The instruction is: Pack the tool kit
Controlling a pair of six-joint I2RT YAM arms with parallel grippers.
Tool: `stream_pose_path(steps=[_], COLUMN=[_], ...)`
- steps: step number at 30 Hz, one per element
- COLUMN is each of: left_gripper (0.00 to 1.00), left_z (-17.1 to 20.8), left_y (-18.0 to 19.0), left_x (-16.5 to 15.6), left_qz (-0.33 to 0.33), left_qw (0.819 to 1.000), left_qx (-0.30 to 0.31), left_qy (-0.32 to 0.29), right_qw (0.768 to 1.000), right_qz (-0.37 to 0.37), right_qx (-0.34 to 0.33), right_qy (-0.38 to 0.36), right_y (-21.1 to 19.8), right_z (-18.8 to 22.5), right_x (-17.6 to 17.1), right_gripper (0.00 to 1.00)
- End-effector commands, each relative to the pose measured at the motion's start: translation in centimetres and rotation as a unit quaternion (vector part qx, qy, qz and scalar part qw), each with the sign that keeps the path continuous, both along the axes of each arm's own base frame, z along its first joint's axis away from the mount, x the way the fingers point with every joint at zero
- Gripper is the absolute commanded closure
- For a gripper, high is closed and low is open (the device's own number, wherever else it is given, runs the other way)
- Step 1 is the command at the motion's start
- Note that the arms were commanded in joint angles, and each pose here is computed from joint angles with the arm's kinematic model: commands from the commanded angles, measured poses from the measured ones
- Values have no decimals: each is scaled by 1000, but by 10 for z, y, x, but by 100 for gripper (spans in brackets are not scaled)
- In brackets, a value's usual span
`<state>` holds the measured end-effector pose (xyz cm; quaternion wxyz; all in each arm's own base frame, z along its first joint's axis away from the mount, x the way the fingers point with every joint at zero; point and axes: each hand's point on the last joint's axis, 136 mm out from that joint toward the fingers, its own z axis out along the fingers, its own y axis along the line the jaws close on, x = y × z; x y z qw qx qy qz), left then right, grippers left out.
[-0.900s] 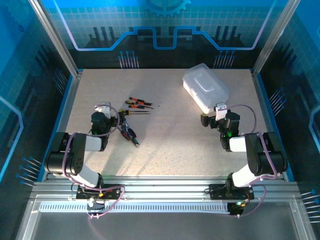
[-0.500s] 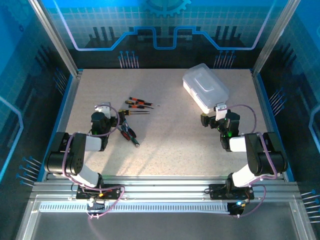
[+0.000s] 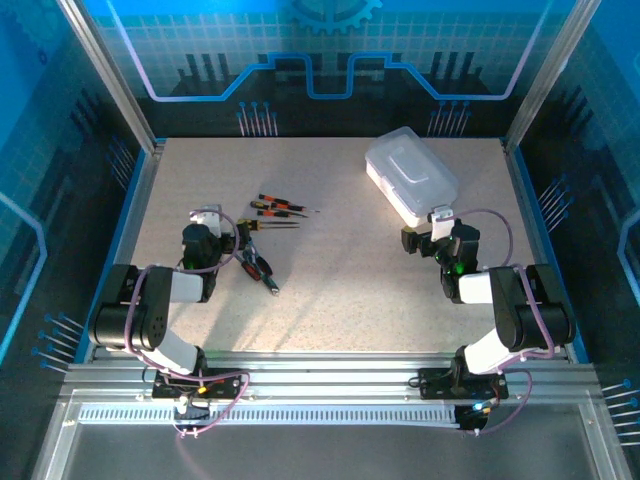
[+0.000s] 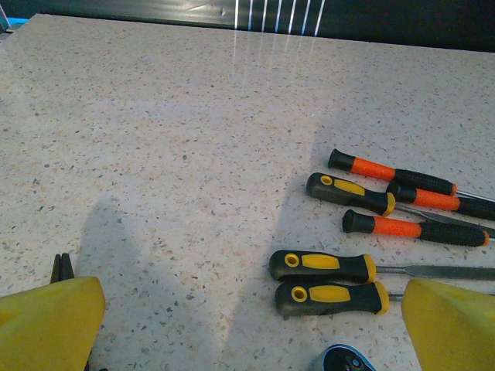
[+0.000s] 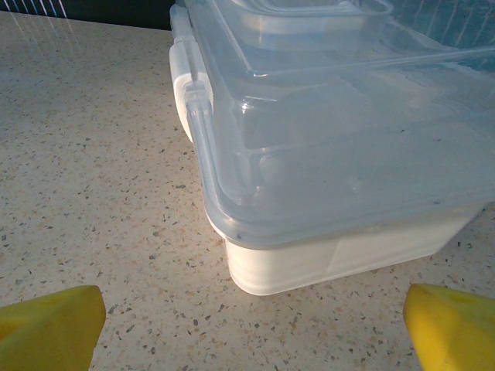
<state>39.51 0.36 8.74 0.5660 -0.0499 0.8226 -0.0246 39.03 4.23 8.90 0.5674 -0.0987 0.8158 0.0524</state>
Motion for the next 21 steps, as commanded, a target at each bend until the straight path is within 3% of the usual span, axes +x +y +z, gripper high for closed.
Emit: stream_pose_path(steps=[1, 5, 8, 10, 14, 17, 21], left_gripper=[1, 1, 1, 1, 1, 1, 1], left_z=[6, 8, 32, 53, 88, 104, 96], left_y=[-6, -6, -2, 7, 4, 4, -10], left_x=[3, 4, 0, -3, -7, -6, -5], left_qz=[-16, -13, 16, 55, 68, 84, 59], left_qw=[1000, 1000, 999, 998, 993, 984, 959], left_qx=[5, 9, 25, 1, -33, -47, -53], left_qy=[-10, -15, -12, 32, 87, 147, 274], right_qw=[1000, 999, 999, 999, 1000, 999, 993], right_qz=[0, 1, -32, -39, -29, 11, 65], right_qx=[6, -20, -19, -20, -2, 16, 18], right_qy=[-13, -25, -12, -15, -1, 33, 101], right_y=[-1, 7, -3, -7, -12, -8, -1], right_z=[10, 23, 52, 80, 126, 152, 158], right_x=[6, 0, -5, -8, 3, 34, 86], right_gripper=[0, 1, 0, 0, 0, 0, 0])
